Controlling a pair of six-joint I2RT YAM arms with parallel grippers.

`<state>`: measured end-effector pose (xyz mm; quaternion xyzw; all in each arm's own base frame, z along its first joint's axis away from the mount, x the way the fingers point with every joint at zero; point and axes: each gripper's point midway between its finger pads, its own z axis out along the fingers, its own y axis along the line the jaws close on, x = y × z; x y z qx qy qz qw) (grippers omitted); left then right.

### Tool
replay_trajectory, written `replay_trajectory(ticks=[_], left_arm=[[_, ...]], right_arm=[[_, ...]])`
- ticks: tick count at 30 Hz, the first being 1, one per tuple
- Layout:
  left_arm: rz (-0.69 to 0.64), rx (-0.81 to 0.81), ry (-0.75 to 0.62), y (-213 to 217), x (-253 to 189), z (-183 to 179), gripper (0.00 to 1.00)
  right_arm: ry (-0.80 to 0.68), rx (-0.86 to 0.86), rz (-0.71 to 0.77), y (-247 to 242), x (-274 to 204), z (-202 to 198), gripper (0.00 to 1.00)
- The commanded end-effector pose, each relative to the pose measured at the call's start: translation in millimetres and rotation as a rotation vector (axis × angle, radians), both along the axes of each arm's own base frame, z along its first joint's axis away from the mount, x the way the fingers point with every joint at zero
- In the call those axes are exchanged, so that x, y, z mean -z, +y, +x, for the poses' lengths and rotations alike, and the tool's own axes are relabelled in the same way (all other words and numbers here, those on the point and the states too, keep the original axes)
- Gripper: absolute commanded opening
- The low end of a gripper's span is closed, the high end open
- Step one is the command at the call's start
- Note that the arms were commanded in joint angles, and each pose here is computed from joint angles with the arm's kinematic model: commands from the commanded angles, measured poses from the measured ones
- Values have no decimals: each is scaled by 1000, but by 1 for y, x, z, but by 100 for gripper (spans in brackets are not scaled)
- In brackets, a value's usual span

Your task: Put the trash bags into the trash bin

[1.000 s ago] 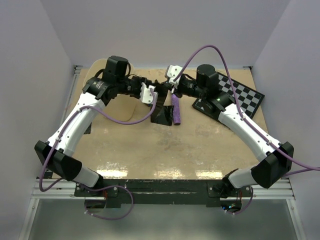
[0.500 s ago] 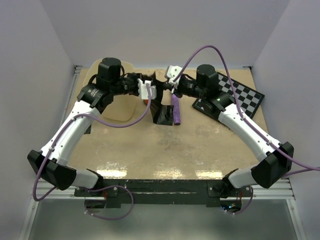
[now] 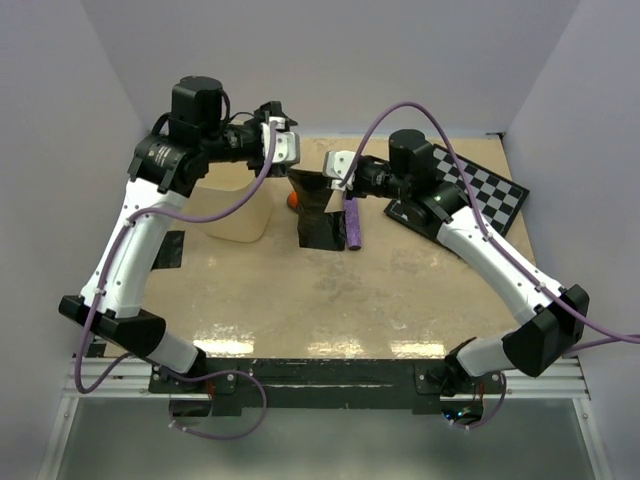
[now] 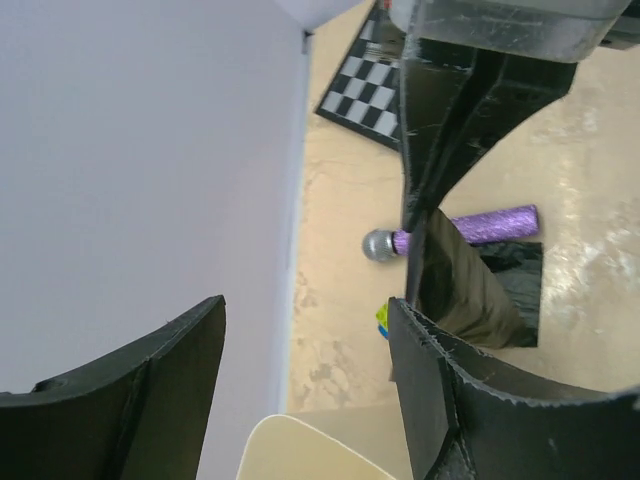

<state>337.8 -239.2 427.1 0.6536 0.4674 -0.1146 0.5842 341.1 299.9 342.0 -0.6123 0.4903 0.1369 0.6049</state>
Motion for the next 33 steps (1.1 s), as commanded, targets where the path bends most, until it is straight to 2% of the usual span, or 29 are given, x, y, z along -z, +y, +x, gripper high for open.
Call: replay_trajectory(ticks=[1,5,10,13,14,17,20,22,26,28,29,33], left_arm=[[75,129,139,-8,29,-19,68],[103,160,226,-8,39,-30,66],[114,136,201,-8,57,-24,61],[106,99,164,-6,58,-16,44],[91,81,139,-8,55,-9,31],[49,54,121,-13,53,1,11],[7,44,-2,-22,46,9,0],[21,59,-159,-28,42,7,0],[3,119,-458,-40,17,-9,0],[-11,152,-555,-45,6,-20,0],[-11,153,-593,-46,3,-20,0],[77,98,-668,-44,15,3,0]], right_arm=[[-153,-2,5,-6,-46,-5,0],[-144,44,45,-8,-55,0,0],[-126,38,72,-6,-58,-2,0],[-124,42,66,-7,-57,-2,0],[-118,43,60,-7,-53,-2,0],[-78,8,88,-3,-52,-10,0],[16,-118,112,11,-45,-33,0],[114,-176,162,21,-47,-43,0],[326,-130,250,33,-46,-24,0],[364,-47,320,34,-54,-7,0],[366,-58,312,35,-53,-8,0],[402,-265,256,44,-68,-42,0]])
